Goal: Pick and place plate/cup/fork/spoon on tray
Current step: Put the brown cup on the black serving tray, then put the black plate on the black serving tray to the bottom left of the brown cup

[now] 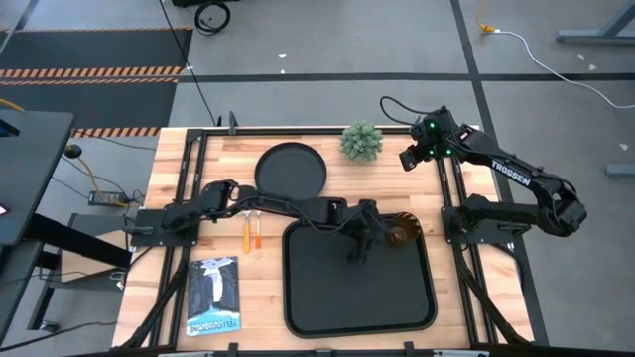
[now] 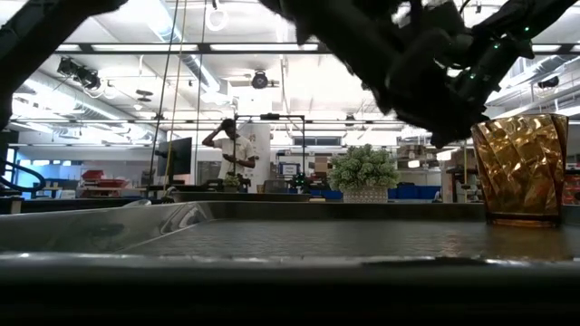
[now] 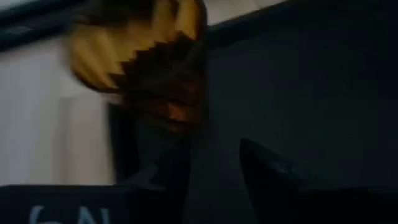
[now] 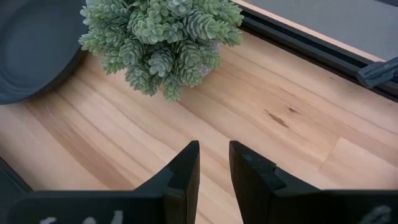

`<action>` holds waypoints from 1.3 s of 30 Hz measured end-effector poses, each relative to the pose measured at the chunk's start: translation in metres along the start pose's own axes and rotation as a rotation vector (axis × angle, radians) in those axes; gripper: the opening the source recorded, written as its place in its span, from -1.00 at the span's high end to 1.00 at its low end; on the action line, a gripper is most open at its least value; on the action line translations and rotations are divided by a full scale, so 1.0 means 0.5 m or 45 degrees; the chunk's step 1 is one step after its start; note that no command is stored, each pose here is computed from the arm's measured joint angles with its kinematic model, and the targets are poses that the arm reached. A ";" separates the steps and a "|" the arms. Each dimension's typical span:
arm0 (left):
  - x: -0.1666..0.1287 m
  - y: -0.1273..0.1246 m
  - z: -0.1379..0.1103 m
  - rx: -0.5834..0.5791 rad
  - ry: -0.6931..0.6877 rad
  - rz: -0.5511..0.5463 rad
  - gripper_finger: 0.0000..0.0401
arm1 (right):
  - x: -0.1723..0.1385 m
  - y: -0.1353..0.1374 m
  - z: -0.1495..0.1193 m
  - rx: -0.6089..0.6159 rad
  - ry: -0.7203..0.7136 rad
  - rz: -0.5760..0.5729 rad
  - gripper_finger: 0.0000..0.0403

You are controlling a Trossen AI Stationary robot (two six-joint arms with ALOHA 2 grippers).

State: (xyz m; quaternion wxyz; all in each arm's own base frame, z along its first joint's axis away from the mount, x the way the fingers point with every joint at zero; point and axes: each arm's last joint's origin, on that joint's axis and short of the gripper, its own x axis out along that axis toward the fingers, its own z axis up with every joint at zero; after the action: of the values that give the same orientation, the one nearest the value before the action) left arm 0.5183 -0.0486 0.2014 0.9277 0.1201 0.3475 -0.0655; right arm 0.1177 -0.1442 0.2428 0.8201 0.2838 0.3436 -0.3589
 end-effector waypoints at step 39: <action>-0.112 -0.016 -0.153 0.003 0.730 0.589 0.75 | -0.137 0.168 -0.082 -0.576 -0.796 0.547 0.85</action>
State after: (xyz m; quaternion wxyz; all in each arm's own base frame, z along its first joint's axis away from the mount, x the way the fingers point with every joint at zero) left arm 0.4263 -0.0338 0.1810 0.7828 0.2100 0.5568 0.1820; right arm 0.1341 -0.0395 0.2889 0.9821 0.0400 0.0822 -0.1647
